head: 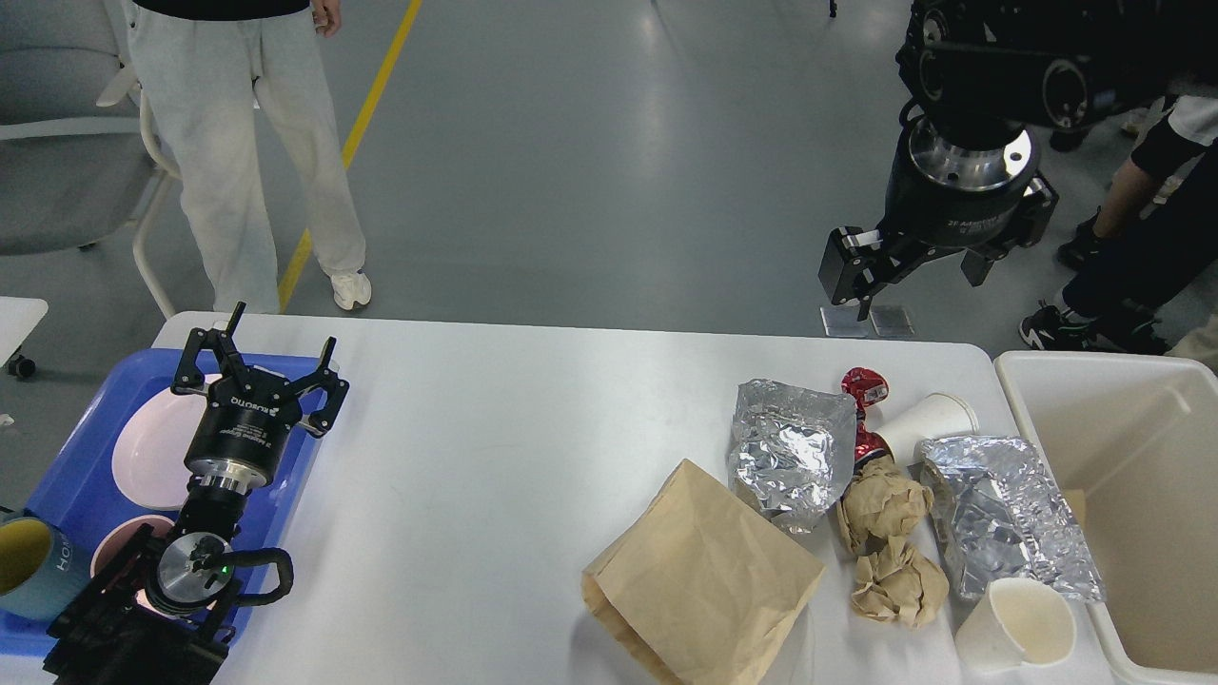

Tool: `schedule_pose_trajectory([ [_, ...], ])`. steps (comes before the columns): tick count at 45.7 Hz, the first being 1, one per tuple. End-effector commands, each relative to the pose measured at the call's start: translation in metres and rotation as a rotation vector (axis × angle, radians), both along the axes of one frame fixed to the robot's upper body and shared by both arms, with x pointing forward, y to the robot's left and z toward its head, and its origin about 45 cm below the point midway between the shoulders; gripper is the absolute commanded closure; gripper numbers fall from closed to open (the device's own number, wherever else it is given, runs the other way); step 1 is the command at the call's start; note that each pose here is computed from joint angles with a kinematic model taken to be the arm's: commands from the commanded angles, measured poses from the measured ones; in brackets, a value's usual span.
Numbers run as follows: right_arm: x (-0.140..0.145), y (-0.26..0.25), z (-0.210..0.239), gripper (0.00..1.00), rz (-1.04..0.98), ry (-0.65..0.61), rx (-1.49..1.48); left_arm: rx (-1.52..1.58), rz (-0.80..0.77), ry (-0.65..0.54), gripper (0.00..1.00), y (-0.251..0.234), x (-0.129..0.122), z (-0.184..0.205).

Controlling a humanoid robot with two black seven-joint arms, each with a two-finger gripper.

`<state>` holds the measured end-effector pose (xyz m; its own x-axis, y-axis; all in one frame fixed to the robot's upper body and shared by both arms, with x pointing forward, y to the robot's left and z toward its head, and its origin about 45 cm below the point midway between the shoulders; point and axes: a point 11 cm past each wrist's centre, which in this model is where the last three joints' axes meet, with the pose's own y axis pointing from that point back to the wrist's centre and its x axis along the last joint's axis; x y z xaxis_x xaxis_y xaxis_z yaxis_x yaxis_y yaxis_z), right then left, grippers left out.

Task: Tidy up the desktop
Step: 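Lift the right arm up and away from the table, then lower the right gripper onto the brown paper sheet and grasp it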

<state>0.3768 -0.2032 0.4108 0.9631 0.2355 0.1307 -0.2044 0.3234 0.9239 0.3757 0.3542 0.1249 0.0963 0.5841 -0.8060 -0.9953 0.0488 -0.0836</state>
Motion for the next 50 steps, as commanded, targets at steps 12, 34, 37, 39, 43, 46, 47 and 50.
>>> schedule_pose_trajectory([
  [12, -0.054, -0.006, 0.007, 0.00, -0.048, -0.043, 0.099, 0.000, -0.001, 0.001, 0.03, 0.000, 0.000, 0.000],
  [34, -0.080, -0.018, -0.009, 0.00, -0.299, 0.091, 0.274, 0.001, -0.004, 0.001, 0.03, -0.001, 0.000, 0.000],
  [37, -0.079, -0.019, -0.008, 0.00, -0.290, 0.082, 0.263, 0.001, -0.004, 0.001, 0.03, -0.001, 0.000, 0.000],
  [39, -0.077, -0.019, -0.008, 0.00, -0.284, 0.071, 0.257, 0.001, -0.004, 0.001, 0.03, -0.001, 0.000, 0.000],
  [43, -0.078, -0.018, -0.009, 0.00, -0.277, 0.080, 0.254, 0.001, -0.004, 0.001, 0.03, -0.001, 0.000, 0.000],
  [46, -0.078, -0.016, -0.012, 0.00, -0.271, 0.085, 0.257, 0.001, -0.004, 0.001, 0.03, -0.001, 0.000, 0.000],
  [47, -0.078, -0.014, -0.014, 0.00, -0.267, 0.091, 0.260, 0.001, -0.004, 0.001, 0.03, -0.001, 0.000, 0.000],
  [50, -0.080, -0.004, -0.029, 0.00, -0.244, 0.133, 0.272, 0.001, -0.004, 0.001, 0.03, -0.001, 0.000, 0.000],
])
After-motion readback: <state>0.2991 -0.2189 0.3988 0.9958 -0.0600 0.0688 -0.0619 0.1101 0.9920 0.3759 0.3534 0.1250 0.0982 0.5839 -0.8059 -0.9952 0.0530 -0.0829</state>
